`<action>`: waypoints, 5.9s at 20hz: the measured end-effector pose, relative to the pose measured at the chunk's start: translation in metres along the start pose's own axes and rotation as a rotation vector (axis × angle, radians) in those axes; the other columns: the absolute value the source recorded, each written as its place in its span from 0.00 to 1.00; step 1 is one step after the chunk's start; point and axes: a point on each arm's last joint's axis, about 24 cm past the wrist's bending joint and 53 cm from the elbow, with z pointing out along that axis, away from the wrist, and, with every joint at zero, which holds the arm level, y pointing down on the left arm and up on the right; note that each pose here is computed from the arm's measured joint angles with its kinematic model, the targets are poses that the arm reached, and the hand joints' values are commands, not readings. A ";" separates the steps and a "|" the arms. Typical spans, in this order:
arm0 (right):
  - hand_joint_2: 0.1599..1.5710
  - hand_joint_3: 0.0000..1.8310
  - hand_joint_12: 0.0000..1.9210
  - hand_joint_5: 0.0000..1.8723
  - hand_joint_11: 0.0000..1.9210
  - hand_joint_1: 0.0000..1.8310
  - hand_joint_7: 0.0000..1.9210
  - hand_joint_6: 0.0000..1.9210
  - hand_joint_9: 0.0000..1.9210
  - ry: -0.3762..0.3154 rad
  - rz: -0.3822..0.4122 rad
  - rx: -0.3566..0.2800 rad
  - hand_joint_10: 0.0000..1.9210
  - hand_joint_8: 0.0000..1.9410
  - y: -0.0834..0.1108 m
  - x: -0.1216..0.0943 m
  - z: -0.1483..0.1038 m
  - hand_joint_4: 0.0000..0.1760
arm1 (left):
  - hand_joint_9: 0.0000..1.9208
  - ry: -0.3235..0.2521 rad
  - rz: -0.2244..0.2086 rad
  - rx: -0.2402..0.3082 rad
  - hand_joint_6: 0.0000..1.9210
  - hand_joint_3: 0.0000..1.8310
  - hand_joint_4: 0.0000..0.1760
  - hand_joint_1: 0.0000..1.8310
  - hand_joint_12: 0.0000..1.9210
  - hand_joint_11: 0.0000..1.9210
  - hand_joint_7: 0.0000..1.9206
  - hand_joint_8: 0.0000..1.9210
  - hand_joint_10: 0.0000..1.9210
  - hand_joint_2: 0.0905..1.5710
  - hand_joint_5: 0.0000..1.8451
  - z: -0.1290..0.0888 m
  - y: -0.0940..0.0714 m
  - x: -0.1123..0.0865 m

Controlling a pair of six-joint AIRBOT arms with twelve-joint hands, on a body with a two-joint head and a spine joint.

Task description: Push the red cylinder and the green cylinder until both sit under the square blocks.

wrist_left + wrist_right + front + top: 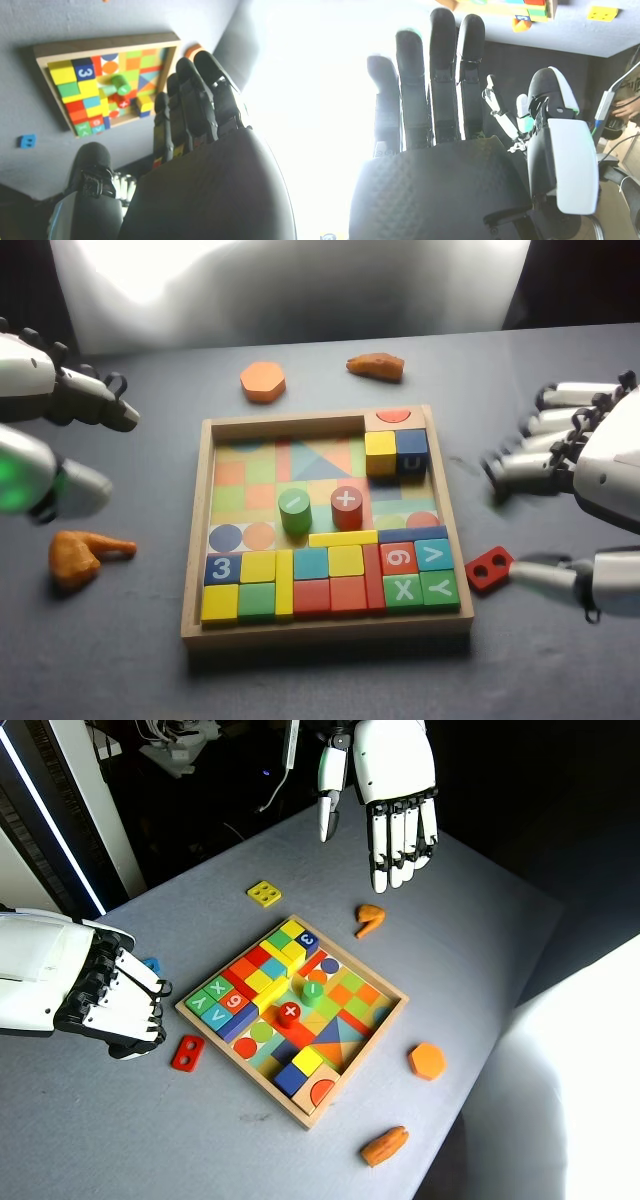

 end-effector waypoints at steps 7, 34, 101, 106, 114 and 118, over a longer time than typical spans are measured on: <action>0.81 0.00 0.99 0.07 0.05 0.08 0.16 0.36 0.10 -0.011 -0.038 -0.011 0.66 0.23 0.002 -0.001 0.003 0.00 | 0.26 0.000 0.001 -0.001 0.00 0.00 0.20 0.17 0.56 0.09 0.16 0.00 0.01 0.81 0.12 0.000 0.000 0.000; 0.77 0.00 0.00 0.46 0.00 0.00 0.14 0.04 0.00 0.036 0.074 -0.003 0.01 0.00 0.003 0.000 0.143 0.00 | 0.21 -0.022 0.061 -0.028 0.00 0.00 0.22 0.14 0.56 0.02 0.18 0.00 0.00 0.81 0.13 -0.007 0.011 -0.016; 0.76 0.00 0.00 0.44 0.00 0.00 0.15 0.05 0.02 0.134 -0.051 0.019 0.01 0.00 -0.015 0.042 0.096 0.00 | 0.08 0.041 -0.053 -0.034 0.00 0.00 0.00 0.01 0.24 0.00 0.08 0.00 0.00 0.79 0.07 -0.001 0.008 0.016; 0.76 0.00 0.00 0.44 0.00 0.00 0.14 0.05 0.01 0.132 -0.068 0.025 0.01 0.00 -0.019 0.041 0.093 0.00 | 0.07 0.041 -0.053 -0.035 0.00 0.00 0.00 0.00 0.24 0.00 0.07 0.00 0.00 0.80 0.06 -0.001 0.008 0.016; 0.76 0.00 0.00 0.43 0.00 0.00 0.15 0.05 0.02 0.121 -0.047 0.017 0.01 0.01 -0.012 0.025 0.097 0.00 | 0.09 0.042 -0.053 -0.036 0.00 0.00 0.00 0.01 0.26 0.00 0.09 0.00 0.00 0.80 0.08 -0.001 0.008 0.016; 0.76 0.00 0.00 0.44 0.00 0.00 0.14 0.05 0.01 0.100 -0.036 0.008 0.00 0.01 -0.007 0.014 0.100 0.00 | 0.09 0.042 -0.053 -0.036 0.00 0.00 0.00 0.02 0.27 0.00 0.09 0.00 0.00 0.79 0.08 -0.001 0.008 0.016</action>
